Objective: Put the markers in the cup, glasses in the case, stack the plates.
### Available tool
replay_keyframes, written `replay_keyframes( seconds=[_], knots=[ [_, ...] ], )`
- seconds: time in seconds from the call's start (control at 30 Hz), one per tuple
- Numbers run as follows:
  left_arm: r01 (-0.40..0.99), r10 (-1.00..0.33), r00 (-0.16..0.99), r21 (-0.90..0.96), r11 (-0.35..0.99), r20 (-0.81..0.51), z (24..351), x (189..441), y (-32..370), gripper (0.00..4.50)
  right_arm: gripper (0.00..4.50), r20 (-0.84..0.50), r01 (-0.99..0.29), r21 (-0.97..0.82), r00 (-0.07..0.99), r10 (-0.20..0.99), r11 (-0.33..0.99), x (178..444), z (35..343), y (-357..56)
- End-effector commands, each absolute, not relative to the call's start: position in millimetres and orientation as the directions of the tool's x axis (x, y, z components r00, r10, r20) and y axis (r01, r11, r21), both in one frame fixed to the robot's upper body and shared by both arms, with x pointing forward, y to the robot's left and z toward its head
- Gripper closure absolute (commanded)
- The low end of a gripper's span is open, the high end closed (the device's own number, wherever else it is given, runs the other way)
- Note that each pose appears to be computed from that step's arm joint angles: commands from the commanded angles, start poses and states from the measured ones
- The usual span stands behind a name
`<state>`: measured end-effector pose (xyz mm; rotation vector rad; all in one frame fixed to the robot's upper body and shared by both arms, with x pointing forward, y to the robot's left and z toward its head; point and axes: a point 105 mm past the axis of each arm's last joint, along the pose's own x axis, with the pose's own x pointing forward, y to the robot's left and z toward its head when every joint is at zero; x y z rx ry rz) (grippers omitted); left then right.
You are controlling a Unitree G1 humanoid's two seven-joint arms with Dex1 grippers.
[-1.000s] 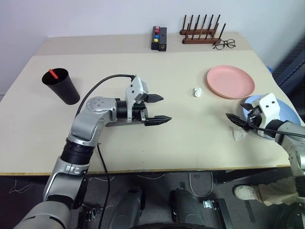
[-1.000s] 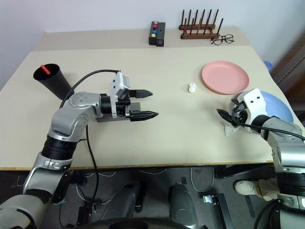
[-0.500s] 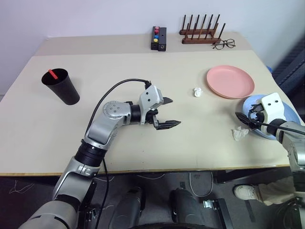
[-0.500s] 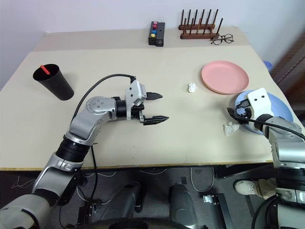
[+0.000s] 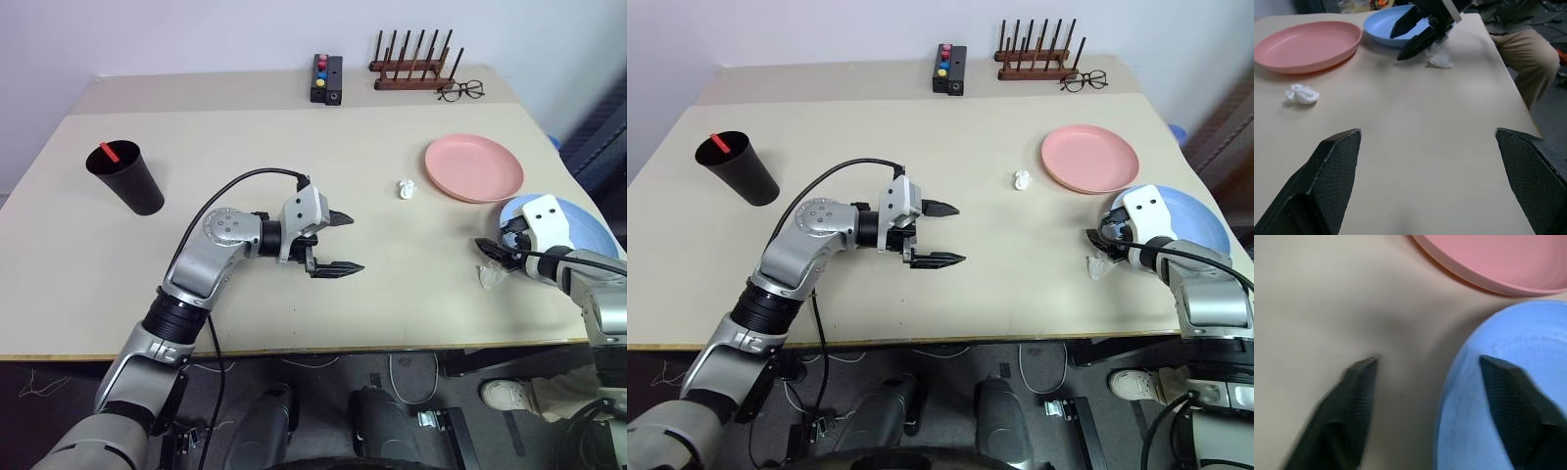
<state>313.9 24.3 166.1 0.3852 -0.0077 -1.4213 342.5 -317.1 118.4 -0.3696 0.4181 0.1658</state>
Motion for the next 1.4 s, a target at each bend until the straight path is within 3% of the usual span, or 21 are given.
replay_keyframes(
  seconds=[0.03,0.1,0.13,0.47,0.7,0.93,1.17,1.4],
  knots=[
    [0.947,-0.967,0.157,0.309,0.089,-0.202,178,314,25,0.00,3.32,-0.401,-0.209,-0.335,0.914,0.062,0.919,347,125,-320],
    [0.946,-0.966,0.161,0.310,0.092,-0.203,177,313,26,0.00,4.23,-0.405,-0.205,-0.341,0.913,0.054,0.918,349,124,-322],
    [0.946,-0.966,0.162,0.310,0.093,-0.203,177,313,27,0.00,4.45,-0.407,-0.203,-0.346,0.912,0.048,0.916,350,123,-323],
    [0.943,-0.964,0.176,0.314,0.108,-0.198,176,314,26,0.00,4.45,-0.369,-0.132,-0.444,0.928,-0.047,0.886,356,131,-339],
    [0.941,-0.964,0.185,0.318,0.118,-0.191,176,316,24,0.00,4.45,-0.191,0.014,-0.552,0.971,-0.143,0.834,371,168,-354],
    [0.939,-0.964,0.194,0.318,0.129,-0.183,177,316,23,0.00,4.45,-0.044,-0.024,-0.620,0.999,-0.004,0.784,399,191,-318],
    [0.934,-0.959,0.220,0.321,0.154,-0.179,178,316,27,0.00,4.45,-0.057,-0.159,-0.633,0.986,0.160,0.758,425,191,-279],
    [0.926,-0.949,0.260,0.325,0.193,-0.177,179,315,34,0.00,4.45,-0.075,-0.226,-0.651,0.969,0.234,0.725,447,196,-254]
  ],
)
